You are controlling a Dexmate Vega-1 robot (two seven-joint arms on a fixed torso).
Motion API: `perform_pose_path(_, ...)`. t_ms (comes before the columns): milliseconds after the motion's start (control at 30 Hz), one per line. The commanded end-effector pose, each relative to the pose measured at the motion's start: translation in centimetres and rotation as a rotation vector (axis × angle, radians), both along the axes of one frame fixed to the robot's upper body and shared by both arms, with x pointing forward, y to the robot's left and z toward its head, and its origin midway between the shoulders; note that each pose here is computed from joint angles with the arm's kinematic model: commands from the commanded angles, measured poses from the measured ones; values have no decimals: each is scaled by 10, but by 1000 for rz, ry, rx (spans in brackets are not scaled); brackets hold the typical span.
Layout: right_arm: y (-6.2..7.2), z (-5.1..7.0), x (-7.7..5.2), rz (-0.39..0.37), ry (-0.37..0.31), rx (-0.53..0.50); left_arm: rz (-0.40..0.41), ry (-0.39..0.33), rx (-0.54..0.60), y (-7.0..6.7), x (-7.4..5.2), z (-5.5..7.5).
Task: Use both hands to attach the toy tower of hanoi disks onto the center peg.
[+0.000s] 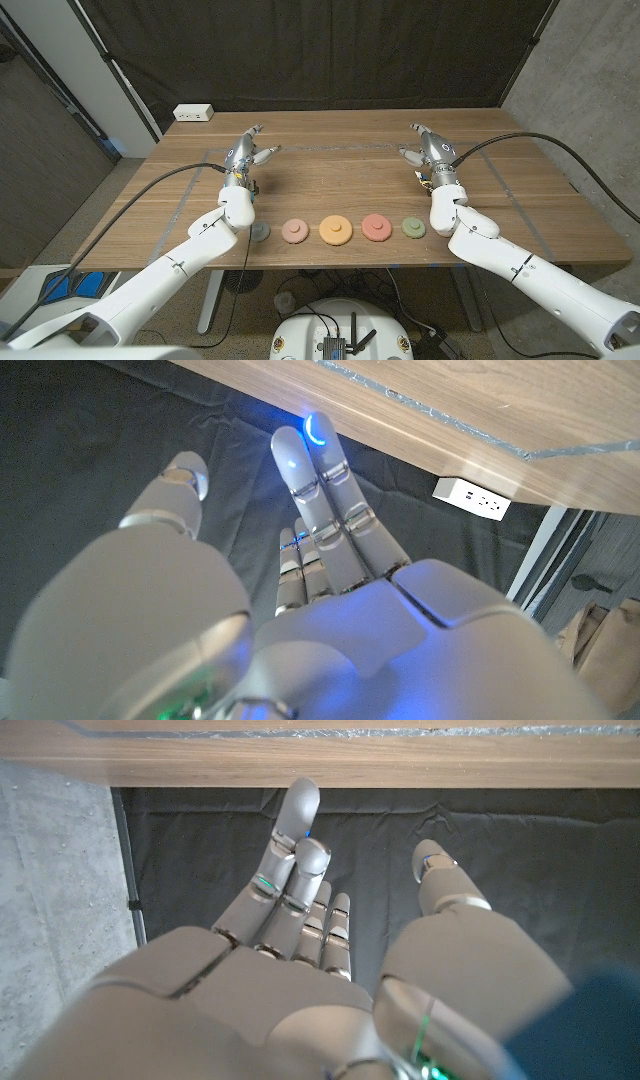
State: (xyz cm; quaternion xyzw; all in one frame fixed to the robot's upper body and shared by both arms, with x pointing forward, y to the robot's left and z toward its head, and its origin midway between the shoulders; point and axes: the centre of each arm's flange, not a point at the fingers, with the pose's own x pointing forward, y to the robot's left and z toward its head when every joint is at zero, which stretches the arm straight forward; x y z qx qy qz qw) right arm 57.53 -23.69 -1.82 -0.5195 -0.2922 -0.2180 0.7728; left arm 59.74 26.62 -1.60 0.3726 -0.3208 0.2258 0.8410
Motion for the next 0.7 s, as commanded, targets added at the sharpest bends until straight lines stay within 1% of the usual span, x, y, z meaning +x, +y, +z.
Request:
perform_pose_path(33,-2,2,-11,-69,57,-68,68,38,113,-7,-9,2)
perform_pose_path(167,-2,4,-11,-65,102,-80,87,50,141,-8,-12,6)
perform_pose_path(267,-2,7,-11,-61,156,-98,91,63,160,-7,-14,10)
perform_pose_path(367,-2,8,-12,-64,195,-119,87,107,194,-6,-17,15)
perform_pose_path(500,-2,9,-14,-90,213,-144,86,153,230,-5,-19,21)
perform_pose_path(633,-3,10,-15,-76,234,-146,99,156,248,-4,-22,24)
perform_pose_path(700,-3,10,-16,-82,241,-151,98,158,249,-2,-22,25)
